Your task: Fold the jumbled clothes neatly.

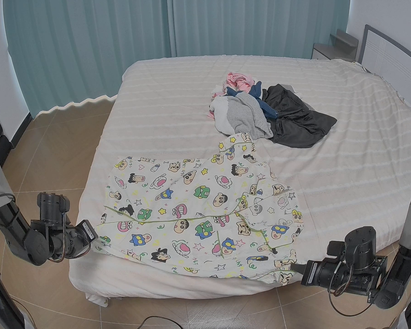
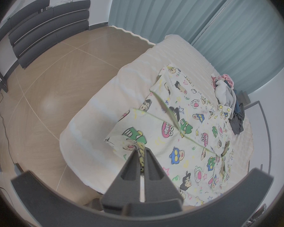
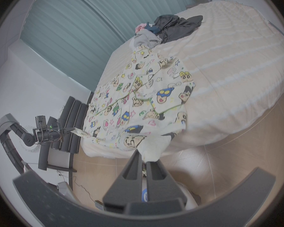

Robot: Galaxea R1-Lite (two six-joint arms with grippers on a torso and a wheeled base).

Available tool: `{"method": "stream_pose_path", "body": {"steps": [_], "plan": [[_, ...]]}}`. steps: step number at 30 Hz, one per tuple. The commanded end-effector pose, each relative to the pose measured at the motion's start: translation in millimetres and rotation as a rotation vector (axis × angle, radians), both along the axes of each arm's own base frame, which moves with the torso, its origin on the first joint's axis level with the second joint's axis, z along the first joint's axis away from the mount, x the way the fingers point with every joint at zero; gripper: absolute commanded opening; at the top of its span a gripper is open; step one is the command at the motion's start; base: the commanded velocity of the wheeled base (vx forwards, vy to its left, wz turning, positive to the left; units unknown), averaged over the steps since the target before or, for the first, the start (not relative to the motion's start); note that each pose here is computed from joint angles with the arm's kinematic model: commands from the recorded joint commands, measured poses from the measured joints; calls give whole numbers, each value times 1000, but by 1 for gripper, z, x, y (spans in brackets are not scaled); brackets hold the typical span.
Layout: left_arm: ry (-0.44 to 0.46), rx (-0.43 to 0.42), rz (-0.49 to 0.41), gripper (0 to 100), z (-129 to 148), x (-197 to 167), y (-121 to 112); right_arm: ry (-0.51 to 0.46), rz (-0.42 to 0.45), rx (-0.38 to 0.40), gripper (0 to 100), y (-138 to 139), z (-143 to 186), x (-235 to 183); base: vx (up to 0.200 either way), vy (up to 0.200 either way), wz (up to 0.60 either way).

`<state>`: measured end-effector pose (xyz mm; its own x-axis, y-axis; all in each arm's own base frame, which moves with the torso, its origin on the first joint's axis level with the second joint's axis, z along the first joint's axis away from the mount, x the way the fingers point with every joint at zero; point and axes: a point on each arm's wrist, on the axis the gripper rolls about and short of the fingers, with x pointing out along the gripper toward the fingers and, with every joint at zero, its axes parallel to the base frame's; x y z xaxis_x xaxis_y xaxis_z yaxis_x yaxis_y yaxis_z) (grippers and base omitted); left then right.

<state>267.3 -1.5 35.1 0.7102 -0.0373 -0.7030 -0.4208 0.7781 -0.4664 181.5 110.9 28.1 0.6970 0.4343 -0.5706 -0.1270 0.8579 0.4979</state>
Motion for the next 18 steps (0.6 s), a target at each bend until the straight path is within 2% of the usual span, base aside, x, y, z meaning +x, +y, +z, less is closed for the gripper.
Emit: {"method": "stream_pose_path", "body": {"steps": [1, 7, 18], "plan": [[-53, -27, 17, 0, 20, 30, -2, -40, -58, 23, 0, -2, 1, 24, 0, 0, 0], [-49, -55, 47, 0, 24, 62, -2, -66, -89, 36, 0, 3, -5, 50, 0, 0, 0], [-27, -60, 81, 0, 3, 108, 2, -144, -126, 66, 0, 1, -4, 92, 0, 0, 0]]}}
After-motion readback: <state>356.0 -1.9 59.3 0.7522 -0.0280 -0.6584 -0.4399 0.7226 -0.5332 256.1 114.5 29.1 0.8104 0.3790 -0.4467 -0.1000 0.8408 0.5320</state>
